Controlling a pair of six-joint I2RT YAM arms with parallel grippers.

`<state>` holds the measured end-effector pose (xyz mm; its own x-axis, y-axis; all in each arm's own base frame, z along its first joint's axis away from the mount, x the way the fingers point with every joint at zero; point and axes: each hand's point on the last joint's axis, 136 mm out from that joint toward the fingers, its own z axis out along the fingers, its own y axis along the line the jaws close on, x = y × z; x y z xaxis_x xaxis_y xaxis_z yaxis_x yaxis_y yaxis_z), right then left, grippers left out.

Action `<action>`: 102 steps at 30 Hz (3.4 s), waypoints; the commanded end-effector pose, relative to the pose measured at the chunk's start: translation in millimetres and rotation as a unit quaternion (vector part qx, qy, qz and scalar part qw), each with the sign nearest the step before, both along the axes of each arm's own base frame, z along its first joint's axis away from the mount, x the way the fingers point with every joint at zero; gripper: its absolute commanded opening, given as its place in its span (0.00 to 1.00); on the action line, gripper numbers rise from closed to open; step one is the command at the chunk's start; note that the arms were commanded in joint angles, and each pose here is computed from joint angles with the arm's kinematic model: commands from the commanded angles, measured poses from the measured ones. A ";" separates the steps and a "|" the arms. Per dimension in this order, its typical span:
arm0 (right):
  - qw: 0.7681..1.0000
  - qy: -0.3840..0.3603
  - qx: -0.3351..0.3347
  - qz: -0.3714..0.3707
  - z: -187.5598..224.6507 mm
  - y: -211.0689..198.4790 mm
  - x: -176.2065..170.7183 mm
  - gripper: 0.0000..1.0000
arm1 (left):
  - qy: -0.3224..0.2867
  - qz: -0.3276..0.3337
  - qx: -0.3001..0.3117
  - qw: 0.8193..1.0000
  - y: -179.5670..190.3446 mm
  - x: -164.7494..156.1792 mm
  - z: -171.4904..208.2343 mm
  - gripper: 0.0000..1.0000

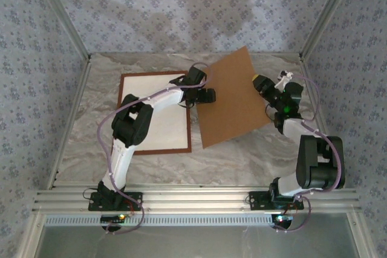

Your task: Put the photo into the frame

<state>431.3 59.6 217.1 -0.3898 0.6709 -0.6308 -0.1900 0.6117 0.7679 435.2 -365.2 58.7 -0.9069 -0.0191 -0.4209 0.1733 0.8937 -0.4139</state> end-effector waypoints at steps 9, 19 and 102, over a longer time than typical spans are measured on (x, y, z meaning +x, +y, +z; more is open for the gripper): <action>0.994 0.107 0.005 -0.027 -30.1 45.1 -11.8 0.50 | 0.045 -0.086 -0.052 0.994 -46.9 -49.0 -3.5 0.87; 0.982 0.181 0.041 -0.036 -47.8 48.0 -16.0 0.53 | 0.048 -0.088 -0.055 0.994 -48.3 -49.8 -7.0 0.87; 0.989 0.072 0.086 0.100 54.9 0.5 -9.3 0.00 | 0.054 0.231 -0.063 0.969 284.6 13.5 -2.9 0.88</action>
<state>421.9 64.0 232.6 -0.6395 0.6674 -0.3815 -0.0769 0.4383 0.8955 454.7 -24.5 41.1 -0.7900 -0.5193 -0.3260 -0.3786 0.8314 -0.4069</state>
